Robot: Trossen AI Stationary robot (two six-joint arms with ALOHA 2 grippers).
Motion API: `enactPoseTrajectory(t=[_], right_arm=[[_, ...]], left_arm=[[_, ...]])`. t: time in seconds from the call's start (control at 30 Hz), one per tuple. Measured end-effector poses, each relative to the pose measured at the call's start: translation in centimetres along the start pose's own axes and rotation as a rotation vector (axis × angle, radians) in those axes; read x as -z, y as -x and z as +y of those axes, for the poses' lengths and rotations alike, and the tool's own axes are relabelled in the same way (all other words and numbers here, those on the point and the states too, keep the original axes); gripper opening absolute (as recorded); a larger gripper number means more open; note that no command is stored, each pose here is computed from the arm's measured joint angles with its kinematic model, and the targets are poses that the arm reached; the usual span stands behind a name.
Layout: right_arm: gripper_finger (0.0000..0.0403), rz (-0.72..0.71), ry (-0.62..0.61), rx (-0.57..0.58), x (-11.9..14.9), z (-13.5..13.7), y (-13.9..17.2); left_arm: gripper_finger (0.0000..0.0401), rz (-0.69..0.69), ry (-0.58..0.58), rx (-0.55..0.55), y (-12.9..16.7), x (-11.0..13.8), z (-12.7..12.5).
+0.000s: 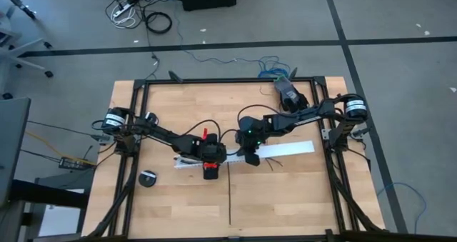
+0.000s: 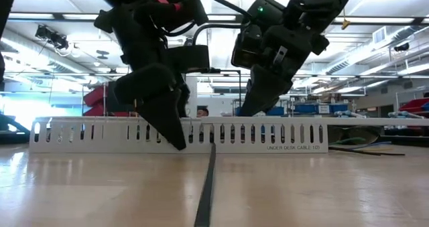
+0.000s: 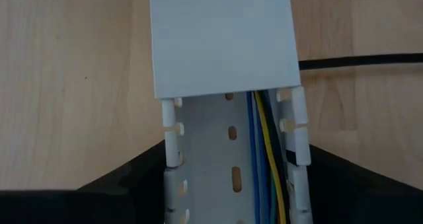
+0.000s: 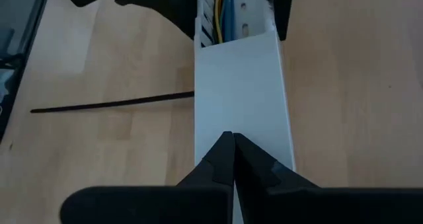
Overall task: Ziptie cables
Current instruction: Close the lid on the cable duct
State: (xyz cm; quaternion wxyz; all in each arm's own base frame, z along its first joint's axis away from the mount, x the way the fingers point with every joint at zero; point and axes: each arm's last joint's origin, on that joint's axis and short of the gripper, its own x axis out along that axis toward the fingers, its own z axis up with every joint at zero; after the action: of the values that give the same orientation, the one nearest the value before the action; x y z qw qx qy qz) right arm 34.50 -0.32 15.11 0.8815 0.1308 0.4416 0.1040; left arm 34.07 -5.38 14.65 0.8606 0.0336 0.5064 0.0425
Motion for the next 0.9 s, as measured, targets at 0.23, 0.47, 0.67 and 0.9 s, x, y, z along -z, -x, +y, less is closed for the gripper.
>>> enactPoseTrajectory(t=[0.23,0.47,0.67,0.9], right_arm=[[0.0000,-0.022,0.008,-0.015,-0.1,-0.3,-0.5],[0.0000,-0.013,0.000,-0.040,0.2,-0.8,-1.5],[0.0000,-0.012,-0.003,-0.037,0.2,-1.0,-1.4],[0.0000,-0.012,-0.005,-0.038,0.2,-1.1,-1.4]], left_arm=[[0.0261,-0.031,0.000,0.003,0.0,-0.3,0.0],[0.0259,-0.034,0.000,0.004,0.0,-0.3,0.0],[0.0250,-0.030,0.006,0.005,0.0,-0.3,0.0],[0.0262,-0.030,0.009,0.005,0.0,-0.3,0.0]])
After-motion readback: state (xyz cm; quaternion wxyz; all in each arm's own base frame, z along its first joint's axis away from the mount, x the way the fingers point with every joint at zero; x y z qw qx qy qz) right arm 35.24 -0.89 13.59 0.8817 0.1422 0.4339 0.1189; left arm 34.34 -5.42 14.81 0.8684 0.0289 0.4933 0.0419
